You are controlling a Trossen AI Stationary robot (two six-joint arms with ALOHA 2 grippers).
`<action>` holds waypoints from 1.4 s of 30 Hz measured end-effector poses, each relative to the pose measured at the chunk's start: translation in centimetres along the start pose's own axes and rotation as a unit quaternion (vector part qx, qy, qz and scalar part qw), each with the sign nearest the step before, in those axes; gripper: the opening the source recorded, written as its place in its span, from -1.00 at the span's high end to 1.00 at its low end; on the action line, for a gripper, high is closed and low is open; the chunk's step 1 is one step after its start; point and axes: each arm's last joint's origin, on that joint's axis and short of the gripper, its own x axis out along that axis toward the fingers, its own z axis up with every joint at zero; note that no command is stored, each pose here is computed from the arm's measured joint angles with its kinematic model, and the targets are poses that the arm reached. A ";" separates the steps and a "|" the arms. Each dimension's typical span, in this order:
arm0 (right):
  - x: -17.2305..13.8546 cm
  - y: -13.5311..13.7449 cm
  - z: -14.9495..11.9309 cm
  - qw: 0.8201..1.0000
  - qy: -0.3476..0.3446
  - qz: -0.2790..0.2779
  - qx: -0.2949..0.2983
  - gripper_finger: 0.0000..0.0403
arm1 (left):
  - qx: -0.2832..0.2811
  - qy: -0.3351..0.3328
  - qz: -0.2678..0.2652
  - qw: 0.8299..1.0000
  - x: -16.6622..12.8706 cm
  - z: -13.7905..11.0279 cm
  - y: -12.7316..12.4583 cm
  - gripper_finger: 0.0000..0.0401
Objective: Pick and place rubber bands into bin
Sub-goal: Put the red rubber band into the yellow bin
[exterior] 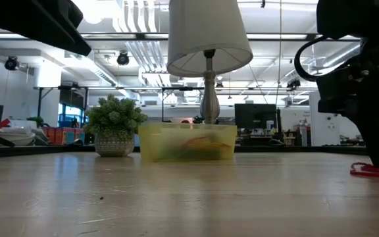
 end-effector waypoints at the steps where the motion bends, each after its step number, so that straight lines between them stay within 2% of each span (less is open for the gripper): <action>1: 0.0 0.0 0.0 1.000 -0.001 0.001 0.000 0.64 | 0.000 0.000 0.000 1.000 0.0 0.0 0.0 0.34; 5: 0.2 -0.1 0.0 1.000 -0.004 0.016 0.004 0.72 | -0.002 -0.002 0.001 1.000 0.0 0.0 0.0 0.34; 10: 0.4 -0.1 0.1 0.999 -0.006 0.036 0.010 0.93 | -0.004 -0.002 0.001 1.000 0.0 0.0 0.0 0.34; 15: 0.2 0.0 0.2 0.999 -0.008 0.033 0.010 0.96 | -0.004 -0.001 0.002 1.000 0.1 -0.3 0.0 0.34; 19: -0.2 -0.1 0.4 0.999 -0.020 -0.005 0.025 0.96 | -0.005 -0.003 0.001 1.000 0.1 -0.3 0.0 0.34; 24: -0.3 -0.2 0.2 0.999 -0.002 -0.002 0.041 0.95 | -0.006 -0.004 0.001 1.000 0.1 -0.2 0.0 0.34; 28: -0.6 -0.2 0.1 0.999 -0.003 0.012 0.051 0.87 | -0.006 -0.004 0.000 1.000 0.1 -0.2 0.0 0.34; 35: -0.8 -0.3 0.0 0.998 -0.008 0.012 0.053 0.58 | -0.006 -0.004 0.000 1.000 0.1 -0.2 0.0 0.34; 42: -0.1 -0.6 -0.7 0.998 0.000 -0.008 0.054 0.33 | -0.006 -0.004 0.001 1.000 0.1 -0.2 0.0 0.34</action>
